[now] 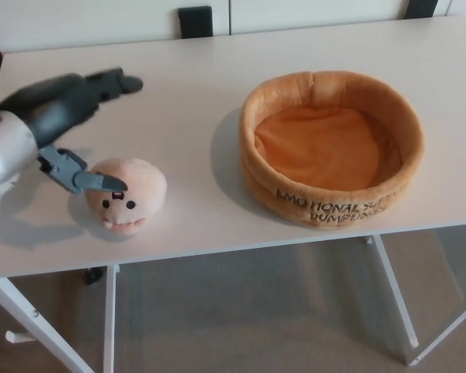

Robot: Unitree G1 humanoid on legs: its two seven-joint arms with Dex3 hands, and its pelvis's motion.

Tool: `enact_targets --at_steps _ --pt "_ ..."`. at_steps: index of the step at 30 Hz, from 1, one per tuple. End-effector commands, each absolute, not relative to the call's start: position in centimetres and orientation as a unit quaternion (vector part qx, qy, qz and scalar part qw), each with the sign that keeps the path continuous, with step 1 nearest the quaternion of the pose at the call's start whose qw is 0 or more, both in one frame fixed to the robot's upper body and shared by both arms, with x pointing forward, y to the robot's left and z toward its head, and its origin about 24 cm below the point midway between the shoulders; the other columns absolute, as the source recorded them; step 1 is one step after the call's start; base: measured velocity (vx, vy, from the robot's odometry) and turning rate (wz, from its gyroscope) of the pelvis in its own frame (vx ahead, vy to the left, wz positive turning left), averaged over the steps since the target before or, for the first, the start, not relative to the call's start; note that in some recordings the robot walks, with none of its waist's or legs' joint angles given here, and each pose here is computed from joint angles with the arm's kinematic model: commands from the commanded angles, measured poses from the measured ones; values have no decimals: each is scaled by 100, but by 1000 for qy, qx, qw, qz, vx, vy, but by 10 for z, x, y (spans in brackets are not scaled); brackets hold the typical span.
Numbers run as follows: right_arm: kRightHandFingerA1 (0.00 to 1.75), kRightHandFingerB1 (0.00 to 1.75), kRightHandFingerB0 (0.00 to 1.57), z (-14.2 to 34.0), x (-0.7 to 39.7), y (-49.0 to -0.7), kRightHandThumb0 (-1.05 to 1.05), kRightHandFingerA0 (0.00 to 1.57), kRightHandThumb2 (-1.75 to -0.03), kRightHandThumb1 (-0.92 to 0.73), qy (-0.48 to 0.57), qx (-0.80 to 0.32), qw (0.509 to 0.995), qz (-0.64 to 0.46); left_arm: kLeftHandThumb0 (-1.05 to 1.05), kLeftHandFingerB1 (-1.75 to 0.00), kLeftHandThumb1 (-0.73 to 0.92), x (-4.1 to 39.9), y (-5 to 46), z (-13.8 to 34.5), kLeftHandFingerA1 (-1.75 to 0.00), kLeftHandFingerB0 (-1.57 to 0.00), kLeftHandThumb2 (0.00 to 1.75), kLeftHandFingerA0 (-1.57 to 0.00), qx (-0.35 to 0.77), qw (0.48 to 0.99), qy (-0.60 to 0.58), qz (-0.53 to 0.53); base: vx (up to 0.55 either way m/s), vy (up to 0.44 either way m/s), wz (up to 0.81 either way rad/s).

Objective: The robot walks towards a table in front, picks a dumpling toy with left hand and puts it in an orange round plate

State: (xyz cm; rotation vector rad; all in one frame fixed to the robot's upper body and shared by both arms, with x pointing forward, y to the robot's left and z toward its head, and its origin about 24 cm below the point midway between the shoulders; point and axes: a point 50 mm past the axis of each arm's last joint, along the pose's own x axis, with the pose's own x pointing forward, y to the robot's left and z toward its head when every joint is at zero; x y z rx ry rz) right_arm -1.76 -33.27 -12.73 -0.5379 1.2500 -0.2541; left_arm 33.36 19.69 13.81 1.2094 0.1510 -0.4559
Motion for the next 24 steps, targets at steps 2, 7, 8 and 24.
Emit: enact_targets --at_steps 2,7,8,24 --pt "76 54 47 -124 -15 -339 -46 82 -85 -45 573 -254 769 -123 -59 -19 37 337 198 125 -11 0 76 0 598 757 152 -213 0 0 0" --pt "66 38 55 -124 -15 -339 -44 89 -57 -56 573 -254 769 -123 -60 -16 38 335 194 124 -8 0 75 0 605 747 163 -220 0 0 0" --pt "66 38 55 -124 -15 -339 -44 89 -57 -56 575 -252 769 -124 -60 -16 38 333 191 125 -8 0 75 0 611 741 164 -225 0 0 0" --pt "76 37 54 -124 -11 -339 -47 89 -58 -54 570 -253 773 -116 -71 -19 40 331 190 114 -19 0 57 0 673 696 147 -204 0 0 0"
